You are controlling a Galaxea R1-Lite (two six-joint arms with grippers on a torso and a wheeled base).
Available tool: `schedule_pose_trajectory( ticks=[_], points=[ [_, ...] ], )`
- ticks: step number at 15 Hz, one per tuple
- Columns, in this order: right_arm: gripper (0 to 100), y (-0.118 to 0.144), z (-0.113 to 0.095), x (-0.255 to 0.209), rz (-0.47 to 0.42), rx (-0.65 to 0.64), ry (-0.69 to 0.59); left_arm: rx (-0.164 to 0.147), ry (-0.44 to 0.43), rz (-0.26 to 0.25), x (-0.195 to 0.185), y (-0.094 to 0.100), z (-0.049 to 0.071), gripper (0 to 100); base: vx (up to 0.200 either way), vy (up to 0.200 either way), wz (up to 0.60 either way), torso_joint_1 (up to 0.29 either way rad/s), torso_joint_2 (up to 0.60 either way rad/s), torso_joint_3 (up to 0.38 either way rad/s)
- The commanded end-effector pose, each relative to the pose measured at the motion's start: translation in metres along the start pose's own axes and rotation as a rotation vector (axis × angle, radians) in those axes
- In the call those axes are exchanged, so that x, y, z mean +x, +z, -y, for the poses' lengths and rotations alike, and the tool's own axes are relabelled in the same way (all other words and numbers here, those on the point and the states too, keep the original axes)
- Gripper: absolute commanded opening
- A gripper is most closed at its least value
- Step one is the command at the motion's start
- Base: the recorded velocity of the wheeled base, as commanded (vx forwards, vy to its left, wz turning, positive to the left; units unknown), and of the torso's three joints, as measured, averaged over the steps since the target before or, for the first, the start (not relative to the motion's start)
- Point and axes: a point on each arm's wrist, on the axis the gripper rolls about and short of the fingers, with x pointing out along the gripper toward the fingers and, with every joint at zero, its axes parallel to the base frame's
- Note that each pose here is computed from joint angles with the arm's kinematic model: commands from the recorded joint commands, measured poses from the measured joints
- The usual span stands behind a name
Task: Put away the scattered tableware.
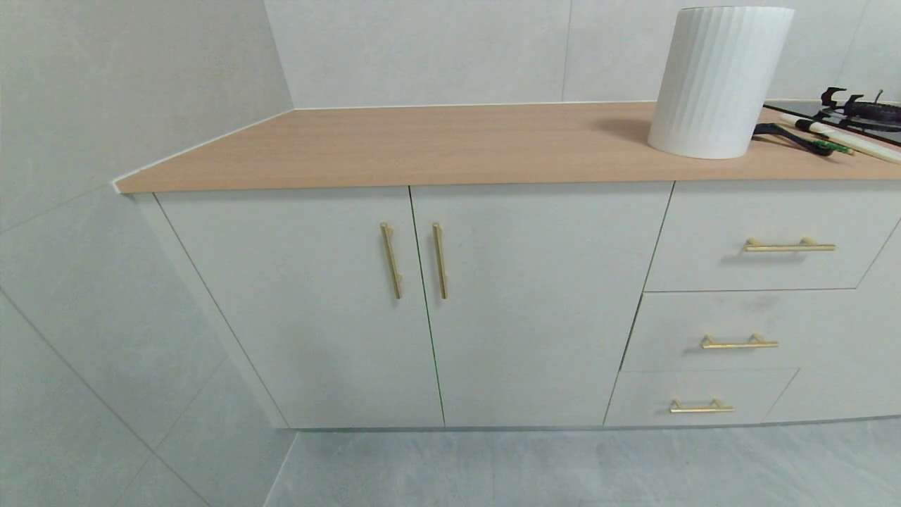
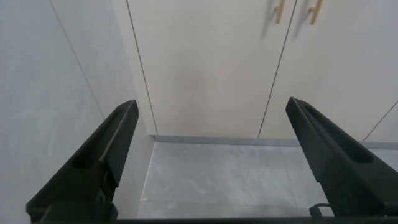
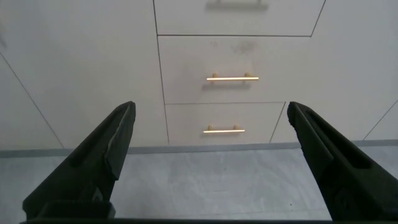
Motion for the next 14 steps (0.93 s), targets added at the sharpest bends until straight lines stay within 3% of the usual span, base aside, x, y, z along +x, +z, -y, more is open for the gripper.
schedule_pose_trajectory(
  ticks=[1,5,14],
  points=[
    [100,-0.0001,0.0,-0.0001,0.001,0.007,-0.001,0.0,0.001,0.0,0.0,0.0,0.0,100,0.0,0.0,0.0,0.0,0.0,0.0],
    [100,-0.0001,0.0,-0.0001,0.001,0.016,-0.001,0.001,0.001,0.0,0.0,0.0,0.0,100,0.0,0.0,0.0,0.0,0.0,0.0],
    [100,-0.0001,-0.0001,-0.0001,0.001,0.014,0.006,0.0,0.001,0.0,0.0,0.0,0.0,100,0.0,-0.2,0.0,0.005,0.0,0.002]
  ],
)
